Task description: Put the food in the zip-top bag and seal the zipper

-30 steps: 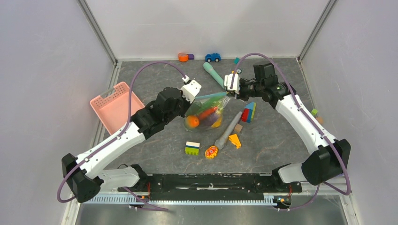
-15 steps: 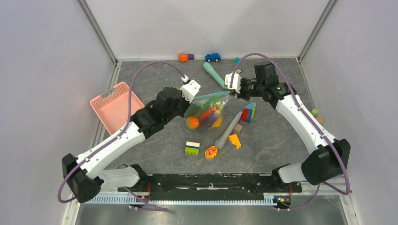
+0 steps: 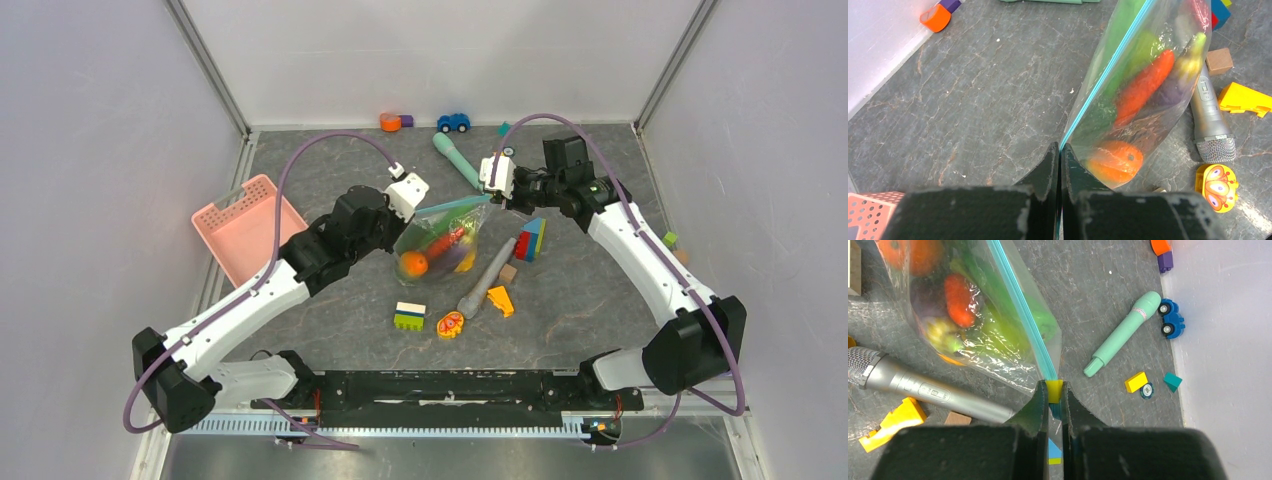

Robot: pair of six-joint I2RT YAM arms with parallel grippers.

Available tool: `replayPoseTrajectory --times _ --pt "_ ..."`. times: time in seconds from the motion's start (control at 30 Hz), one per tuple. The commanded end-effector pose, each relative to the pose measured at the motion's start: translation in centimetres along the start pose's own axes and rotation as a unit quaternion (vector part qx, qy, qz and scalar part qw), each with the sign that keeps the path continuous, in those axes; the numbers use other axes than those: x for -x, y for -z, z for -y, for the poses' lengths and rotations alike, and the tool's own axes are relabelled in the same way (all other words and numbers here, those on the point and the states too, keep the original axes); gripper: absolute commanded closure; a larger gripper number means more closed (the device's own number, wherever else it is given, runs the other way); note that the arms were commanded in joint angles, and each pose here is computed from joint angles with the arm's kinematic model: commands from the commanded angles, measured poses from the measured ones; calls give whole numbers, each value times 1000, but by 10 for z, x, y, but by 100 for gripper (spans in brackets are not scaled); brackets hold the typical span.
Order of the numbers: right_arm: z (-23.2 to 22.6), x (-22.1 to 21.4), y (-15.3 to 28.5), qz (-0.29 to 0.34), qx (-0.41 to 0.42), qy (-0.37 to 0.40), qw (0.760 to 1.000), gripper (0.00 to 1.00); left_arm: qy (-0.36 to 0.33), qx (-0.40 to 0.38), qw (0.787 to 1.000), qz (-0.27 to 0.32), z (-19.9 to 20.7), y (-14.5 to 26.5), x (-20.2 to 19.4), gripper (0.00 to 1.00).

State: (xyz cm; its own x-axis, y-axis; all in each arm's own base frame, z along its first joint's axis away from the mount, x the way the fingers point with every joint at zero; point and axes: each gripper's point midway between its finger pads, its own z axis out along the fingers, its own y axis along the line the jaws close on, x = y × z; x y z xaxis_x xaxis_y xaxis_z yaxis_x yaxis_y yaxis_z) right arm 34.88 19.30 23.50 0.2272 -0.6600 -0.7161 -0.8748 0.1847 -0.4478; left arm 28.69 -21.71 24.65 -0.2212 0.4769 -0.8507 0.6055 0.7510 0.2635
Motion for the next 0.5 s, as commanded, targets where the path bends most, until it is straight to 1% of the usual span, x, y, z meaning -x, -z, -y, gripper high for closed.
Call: replayPoseTrajectory --times 0.0,0.07,0.1,0.2,0.27,0.33,0.37,0.43,0.47 --pt "29 -64 25 -127 -77 -27 989 100 5 63 997 -54 -30 11 -26 98" --pt "31 -66 26 -132 -82 -29 987 100 4 65 996 -56 -30 10 -27 98" --pt "30 -62 25 -125 -78 -28 989 100 5 64 997 -54 -29 10 -26 98" --pt "27 -42 16 -72 -55 -30 995 100 12 57 998 -39 -27 8 -20 98" --pt "24 -29 7 -35 -34 -34 998 97 21 57 998 -28 -26 6 -16 94" --pt "24 -15 -6 4 -24 -44 999 97 28 57 998 -22 -25 3 -15 89" --pt "25 -8 -14 19 -25 -54 998 97 33 59 998 -18 -25 1 -14 84" --pt "22 3 -35 24 -17 -64 998 98 42 63 997 -19 -24 -3 -16 76" --pt "21 5 -45 19 -15 -70 997 99 47 66 996 -22 -25 -4 -17 70"
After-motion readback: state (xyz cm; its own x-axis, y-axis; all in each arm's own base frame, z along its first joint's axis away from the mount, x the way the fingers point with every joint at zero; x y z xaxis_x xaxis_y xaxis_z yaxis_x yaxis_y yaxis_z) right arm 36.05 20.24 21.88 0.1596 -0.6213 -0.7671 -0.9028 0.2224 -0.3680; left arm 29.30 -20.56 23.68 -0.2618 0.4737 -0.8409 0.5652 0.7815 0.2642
